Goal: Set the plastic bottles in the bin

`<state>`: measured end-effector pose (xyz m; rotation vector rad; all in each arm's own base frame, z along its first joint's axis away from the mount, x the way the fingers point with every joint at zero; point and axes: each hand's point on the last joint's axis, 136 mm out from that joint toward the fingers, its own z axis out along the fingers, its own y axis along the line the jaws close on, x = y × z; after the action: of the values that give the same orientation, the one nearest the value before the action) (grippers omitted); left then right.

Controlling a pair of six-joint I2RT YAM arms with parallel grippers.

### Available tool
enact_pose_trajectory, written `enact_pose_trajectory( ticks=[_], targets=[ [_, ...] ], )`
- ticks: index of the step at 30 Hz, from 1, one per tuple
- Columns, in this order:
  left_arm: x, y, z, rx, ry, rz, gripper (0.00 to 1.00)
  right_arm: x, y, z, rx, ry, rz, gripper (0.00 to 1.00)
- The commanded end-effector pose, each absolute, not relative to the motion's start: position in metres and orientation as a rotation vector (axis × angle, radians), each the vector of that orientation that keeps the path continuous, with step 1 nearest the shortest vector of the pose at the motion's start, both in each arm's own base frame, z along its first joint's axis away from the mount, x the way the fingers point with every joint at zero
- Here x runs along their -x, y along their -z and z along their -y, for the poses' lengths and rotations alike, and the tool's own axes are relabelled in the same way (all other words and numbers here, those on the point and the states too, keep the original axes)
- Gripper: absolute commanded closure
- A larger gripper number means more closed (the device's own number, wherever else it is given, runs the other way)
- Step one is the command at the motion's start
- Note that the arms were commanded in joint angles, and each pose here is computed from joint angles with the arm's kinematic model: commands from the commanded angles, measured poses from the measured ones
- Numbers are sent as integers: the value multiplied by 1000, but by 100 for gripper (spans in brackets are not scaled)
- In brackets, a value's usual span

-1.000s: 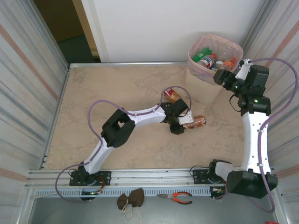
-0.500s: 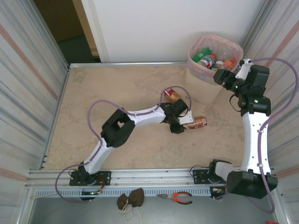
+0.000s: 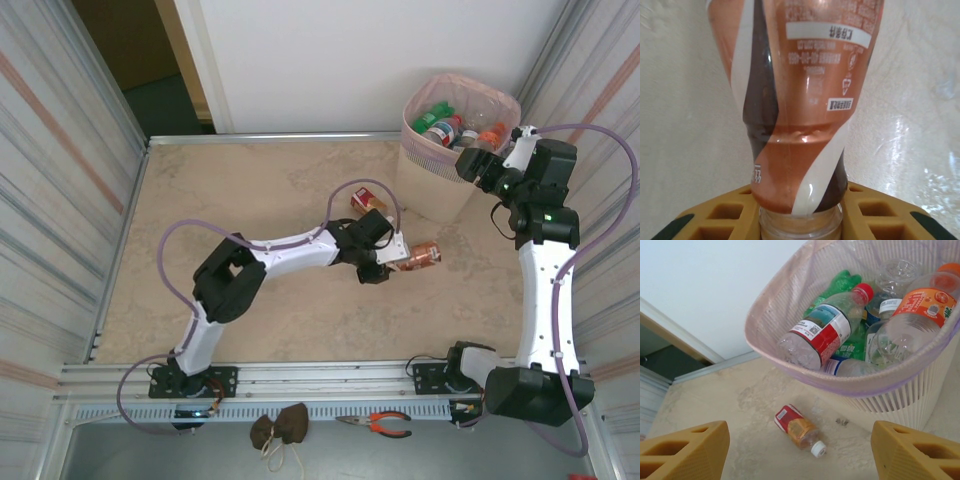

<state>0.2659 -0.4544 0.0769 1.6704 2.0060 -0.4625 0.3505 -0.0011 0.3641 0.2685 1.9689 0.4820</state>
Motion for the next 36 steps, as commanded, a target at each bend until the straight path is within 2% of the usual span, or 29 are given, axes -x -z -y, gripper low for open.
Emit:
enact_pose_trajectory(
  ticks=[1, 12, 22, 29, 36],
  targets=[
    [-276, -121, 455, -1538, 561, -1955, 79, -346, -379, -7, -238, -530, -1915, 27],
    [-294, -208, 427, -1257, 840, -1898, 80, -339, -399, -43, -13, -655, -1796, 27],
    [-302, -292, 389, -1038, 1060, -1757, 81, -320, -440, -80, 200, -789, -1610, 26],
    [-279, -360, 365, -1011, 1193, -1512, 83, -295, -466, -120, 401, -921, -1493, 24],
    [-249, -405, 356, -1074, 1260, -1333, 86, -264, -489, -169, 621, -1037, -1387, 21]
  ],
)
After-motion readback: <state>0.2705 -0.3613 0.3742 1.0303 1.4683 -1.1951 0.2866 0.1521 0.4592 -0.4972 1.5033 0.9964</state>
